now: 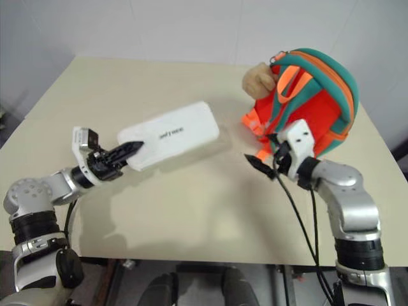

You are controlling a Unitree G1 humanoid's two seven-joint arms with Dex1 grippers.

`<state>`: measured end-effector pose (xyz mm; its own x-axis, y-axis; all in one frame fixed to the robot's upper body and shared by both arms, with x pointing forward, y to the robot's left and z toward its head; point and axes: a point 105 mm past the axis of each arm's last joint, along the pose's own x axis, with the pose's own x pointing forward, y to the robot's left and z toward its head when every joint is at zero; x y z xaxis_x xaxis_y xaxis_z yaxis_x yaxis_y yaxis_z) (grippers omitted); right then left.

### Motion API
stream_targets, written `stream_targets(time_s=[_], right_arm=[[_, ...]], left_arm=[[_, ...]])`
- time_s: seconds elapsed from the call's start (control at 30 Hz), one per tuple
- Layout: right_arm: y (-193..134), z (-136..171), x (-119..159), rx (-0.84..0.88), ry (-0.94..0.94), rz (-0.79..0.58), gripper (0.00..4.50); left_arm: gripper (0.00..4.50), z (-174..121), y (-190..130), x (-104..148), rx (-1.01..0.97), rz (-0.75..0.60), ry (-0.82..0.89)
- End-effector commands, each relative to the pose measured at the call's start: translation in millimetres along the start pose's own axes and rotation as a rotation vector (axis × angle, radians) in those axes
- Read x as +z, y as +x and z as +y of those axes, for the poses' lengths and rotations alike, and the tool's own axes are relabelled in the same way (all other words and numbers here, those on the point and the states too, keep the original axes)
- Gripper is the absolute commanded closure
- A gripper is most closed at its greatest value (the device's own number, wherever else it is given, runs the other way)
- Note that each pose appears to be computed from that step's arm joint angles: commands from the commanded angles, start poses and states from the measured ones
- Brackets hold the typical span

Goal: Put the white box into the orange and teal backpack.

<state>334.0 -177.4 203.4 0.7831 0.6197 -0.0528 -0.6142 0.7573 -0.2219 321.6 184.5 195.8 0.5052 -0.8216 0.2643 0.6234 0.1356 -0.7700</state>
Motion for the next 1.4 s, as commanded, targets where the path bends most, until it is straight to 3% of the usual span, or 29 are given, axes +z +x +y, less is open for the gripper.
stream_targets(time_s=[0.03, 0.2, 0.4, 0.97, 1.1, 1.4], right_arm=[[-17.8, -14.6, 28.0, -0.077, 0.020, -0.111, 0.00], [-23.0, -41.6, 29.8, -0.183, 0.079, -0.149, 0.00], [-0.4, -54.3, 22.4, -0.183, 0.117, -0.157, 0.00], [60.0, -55.2, 34.6, -0.106, 0.193, -0.257, 0.00], [69.6, -57.6, 29.1, -0.127, 0.204, -0.214, 0.92], [67.4, -59.5, 34.6, -0.142, 0.174, -0.232, 3.96]], left_arm=[[3.18, -10.6, -1.7, -2.2, -0.022, -0.034, 0.008], [3.18, -9.8, -0.9, -13.6, 0.000, -0.031, -0.006], [3.18, -11.8, -0.4, -16.2, 0.004, -0.050, -0.002], [3.18, -19.0, -12.1, -28.5, 0.042, -0.100, 0.018], [3.18, -19.5, -11.1, -31.4, 0.043, -0.105, 0.014], [3.18, -20.1, -13.4, -29.8, 0.055, -0.120, 0.011]])
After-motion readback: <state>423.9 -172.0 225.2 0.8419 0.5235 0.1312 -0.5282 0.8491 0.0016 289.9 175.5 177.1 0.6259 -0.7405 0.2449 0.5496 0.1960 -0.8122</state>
